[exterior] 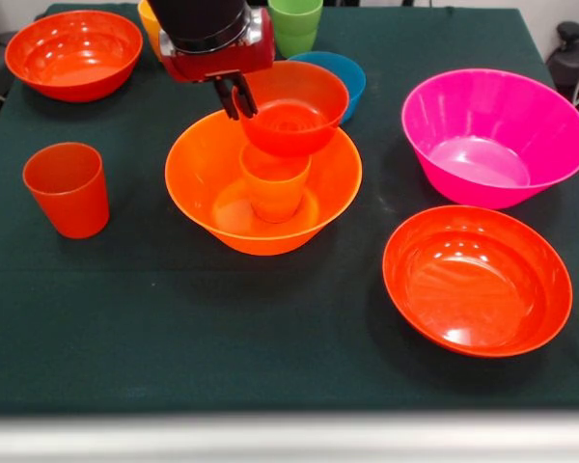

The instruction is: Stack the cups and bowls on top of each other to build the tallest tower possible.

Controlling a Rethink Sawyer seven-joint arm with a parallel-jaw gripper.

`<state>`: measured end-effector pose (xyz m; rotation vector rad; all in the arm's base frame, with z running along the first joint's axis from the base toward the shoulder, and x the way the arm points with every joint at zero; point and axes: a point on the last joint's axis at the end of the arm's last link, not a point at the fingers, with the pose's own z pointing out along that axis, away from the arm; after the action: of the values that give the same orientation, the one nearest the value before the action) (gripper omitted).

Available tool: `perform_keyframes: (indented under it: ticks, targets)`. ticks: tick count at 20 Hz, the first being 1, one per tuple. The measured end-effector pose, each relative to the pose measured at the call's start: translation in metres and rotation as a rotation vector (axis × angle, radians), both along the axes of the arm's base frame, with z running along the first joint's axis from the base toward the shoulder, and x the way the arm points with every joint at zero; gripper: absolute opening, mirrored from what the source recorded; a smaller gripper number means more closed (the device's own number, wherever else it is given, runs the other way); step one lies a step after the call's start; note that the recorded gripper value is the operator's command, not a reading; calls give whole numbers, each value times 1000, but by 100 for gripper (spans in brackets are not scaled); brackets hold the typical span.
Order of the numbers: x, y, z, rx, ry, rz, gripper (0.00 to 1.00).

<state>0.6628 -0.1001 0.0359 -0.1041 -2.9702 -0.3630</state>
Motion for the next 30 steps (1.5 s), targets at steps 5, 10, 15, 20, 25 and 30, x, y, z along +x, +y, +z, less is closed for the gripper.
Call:
perform_keyframes:
  ticks: [5,10,15,20,25,30]
  targets:
    - [2,-3,2,-1,6,14,0]
    - [4,-6,2,-4,1,12,0]
    - [11,-11,1,-5,-9,-2,0]
    - [15,-14,-1,-4,-12,-11,0]
    - [16,-14,-1,-5,-13,-12,0]
    - [16,-14,-1,-5,-13,-11,0]
